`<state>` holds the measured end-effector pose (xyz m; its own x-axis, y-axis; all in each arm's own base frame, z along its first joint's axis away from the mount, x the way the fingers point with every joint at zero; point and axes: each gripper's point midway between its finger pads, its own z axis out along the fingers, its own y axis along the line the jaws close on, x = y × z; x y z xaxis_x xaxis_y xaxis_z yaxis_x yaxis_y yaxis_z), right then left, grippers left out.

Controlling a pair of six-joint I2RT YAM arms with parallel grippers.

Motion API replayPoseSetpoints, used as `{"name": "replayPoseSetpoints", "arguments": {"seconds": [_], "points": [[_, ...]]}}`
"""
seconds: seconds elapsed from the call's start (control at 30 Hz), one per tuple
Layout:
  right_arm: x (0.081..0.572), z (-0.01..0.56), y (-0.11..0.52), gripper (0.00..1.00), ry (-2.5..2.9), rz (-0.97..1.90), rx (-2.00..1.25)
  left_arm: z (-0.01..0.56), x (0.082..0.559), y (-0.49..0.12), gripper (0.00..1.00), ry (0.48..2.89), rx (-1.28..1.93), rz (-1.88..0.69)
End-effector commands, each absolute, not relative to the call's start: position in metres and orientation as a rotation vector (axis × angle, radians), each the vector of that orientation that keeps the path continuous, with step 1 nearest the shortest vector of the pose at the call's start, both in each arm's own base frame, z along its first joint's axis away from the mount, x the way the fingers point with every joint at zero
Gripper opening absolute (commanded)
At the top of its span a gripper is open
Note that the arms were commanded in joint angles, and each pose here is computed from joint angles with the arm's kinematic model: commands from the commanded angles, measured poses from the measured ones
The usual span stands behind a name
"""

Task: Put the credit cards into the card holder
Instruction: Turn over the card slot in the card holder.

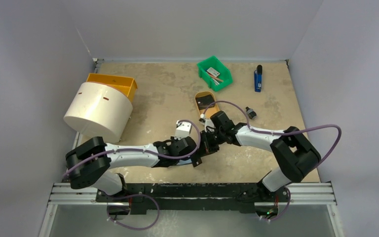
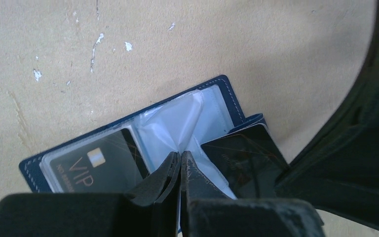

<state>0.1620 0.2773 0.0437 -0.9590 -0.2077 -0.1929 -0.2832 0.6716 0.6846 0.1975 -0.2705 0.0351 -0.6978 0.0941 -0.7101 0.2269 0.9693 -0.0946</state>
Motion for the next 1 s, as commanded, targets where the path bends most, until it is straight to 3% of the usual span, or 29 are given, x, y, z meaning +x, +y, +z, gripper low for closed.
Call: {"name": "replayPoseSetpoints", "arguments": {"seconds": [0.0,0.33,0.57,0.97], "points": [[0.164,0.062,0.297,0.0,2.717,1.261,-0.489,0.066,0.204,-0.275,0.03,2.275,0.172,-0.289],[0.163,0.074,0.306,0.0,2.671,1.321,-0.503,0.079,0.204,-0.265,0.07,2.259,0.134,-0.277],[0.169,0.074,0.314,0.0,2.648,1.347,-0.498,0.092,0.203,-0.256,0.36,2.234,0.095,-0.295],[0.179,0.081,0.339,0.0,2.622,1.382,-0.519,0.126,0.207,-0.231,0.36,2.131,-0.031,-0.332]]}}
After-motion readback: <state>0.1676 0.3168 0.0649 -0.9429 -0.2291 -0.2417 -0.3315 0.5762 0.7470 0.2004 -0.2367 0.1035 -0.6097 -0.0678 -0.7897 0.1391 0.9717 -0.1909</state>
